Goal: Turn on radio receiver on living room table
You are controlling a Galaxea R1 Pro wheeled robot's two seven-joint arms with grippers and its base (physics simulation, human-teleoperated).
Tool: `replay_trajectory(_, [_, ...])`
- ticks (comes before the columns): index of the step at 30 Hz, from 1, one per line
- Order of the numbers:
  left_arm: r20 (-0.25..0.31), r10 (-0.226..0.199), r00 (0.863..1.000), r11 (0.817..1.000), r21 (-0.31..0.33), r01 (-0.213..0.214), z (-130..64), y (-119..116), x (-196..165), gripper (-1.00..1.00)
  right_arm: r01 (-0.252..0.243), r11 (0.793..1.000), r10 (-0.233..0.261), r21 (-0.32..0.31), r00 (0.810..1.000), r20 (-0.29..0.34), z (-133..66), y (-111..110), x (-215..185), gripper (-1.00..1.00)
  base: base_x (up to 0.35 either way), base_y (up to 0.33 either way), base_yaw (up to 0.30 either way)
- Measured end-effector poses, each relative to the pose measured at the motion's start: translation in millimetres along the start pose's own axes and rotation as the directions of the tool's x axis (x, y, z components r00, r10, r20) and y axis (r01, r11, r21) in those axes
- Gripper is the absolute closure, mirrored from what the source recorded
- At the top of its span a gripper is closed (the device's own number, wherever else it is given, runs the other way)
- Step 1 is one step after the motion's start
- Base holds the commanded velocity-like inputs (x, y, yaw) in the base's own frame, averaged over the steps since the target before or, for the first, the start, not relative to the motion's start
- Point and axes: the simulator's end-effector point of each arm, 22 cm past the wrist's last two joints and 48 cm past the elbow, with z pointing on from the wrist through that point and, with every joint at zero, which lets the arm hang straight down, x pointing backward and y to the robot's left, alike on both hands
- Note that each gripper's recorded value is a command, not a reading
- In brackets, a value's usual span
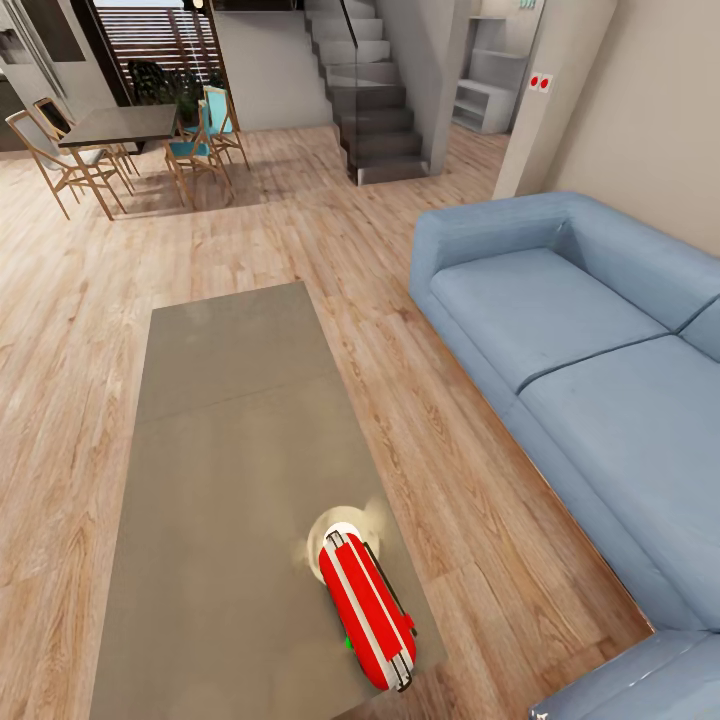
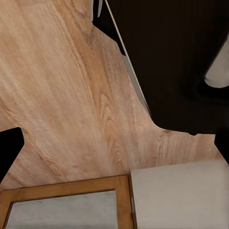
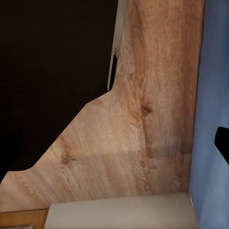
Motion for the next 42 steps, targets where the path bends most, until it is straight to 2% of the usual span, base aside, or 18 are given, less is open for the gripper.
replay_trajectory(42, [0.0, 0.0, 1.0, 1.0, 0.0, 0.0, 0.0, 0.2, 0.0, -1.0, 0.0, 1.0, 0.0, 0.0, 1.0, 0.0, 0.0, 0.3, 0.0, -1.0, 0.0, 0.0, 0.0])
